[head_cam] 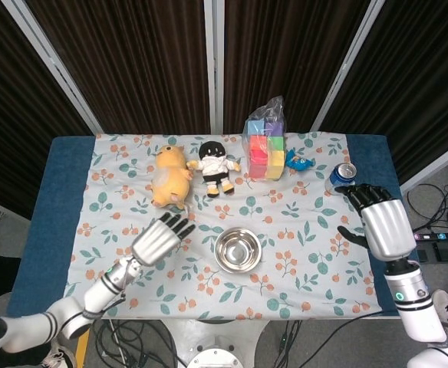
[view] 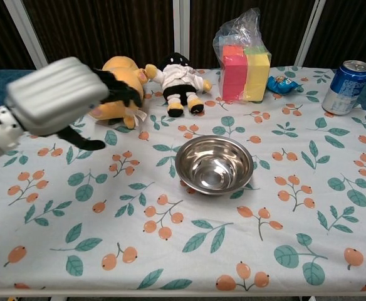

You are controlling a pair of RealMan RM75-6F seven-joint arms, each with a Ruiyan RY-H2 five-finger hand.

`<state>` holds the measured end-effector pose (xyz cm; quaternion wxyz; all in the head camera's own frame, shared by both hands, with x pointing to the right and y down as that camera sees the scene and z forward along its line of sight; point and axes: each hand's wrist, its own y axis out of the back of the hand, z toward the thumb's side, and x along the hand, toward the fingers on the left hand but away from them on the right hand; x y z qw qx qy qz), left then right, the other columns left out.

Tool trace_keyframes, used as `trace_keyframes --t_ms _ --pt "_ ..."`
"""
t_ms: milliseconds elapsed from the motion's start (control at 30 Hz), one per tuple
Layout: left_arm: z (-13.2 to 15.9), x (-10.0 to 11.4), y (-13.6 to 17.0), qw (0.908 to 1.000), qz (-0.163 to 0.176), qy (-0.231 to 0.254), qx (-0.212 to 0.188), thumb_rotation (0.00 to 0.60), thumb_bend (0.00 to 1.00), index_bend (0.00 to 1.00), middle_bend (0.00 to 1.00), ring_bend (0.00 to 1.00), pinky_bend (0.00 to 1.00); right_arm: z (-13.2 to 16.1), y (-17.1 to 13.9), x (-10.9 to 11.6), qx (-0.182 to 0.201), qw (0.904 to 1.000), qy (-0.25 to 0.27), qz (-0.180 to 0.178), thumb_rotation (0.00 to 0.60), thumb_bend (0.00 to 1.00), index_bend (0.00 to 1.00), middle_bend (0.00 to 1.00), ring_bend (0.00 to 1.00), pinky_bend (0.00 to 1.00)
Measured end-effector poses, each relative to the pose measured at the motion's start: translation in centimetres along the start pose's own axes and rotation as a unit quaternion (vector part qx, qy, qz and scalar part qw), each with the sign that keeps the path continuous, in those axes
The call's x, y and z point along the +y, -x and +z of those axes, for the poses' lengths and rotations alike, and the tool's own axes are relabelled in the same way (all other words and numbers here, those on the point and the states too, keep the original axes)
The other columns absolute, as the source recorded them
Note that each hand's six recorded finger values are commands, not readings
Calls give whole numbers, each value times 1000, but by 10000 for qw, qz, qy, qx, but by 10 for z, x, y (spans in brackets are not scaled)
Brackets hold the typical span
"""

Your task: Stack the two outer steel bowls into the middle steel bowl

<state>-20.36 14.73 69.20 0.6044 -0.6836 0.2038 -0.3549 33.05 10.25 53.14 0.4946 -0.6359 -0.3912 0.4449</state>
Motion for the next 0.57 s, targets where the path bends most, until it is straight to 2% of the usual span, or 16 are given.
trace_keyframes --t_ms 33,133,267,367,500,567 --pt "-9 -1 11 9994 -107 208 256 600 149 346 407 333 453 -2 -4 -7 7 10000 -32 81 600 0 273 330 267 343" --pt "-36 -8 52 9889 -467 953 1036 600 133 325 336 245 374 -9 -19 -29 76 9994 -106 328 600 0 259 275 206 272" --pt "-71 -15 115 9632 -894 1649 1927 600 124 305 310 216 341 -26 -40 -56 86 9978 -156 631 600 0 155 154 96 194" --pt "-80 -13 145 9503 -928 1825 2346 600 123 305 309 215 334 -41 -60 -72 50 9965 -315 769 600 0 118 115 42 162" --pt "-84 -5 171 9397 -763 1869 2760 600 121 305 309 215 331 -54 -87 -86 -135 9956 -387 846 600 0 108 112 0 135" --pt "-86 -1 184 9354 -709 1838 2936 600 121 305 309 215 330 -56 -91 -88 -194 9953 -351 882 600 0 101 112 0 134"
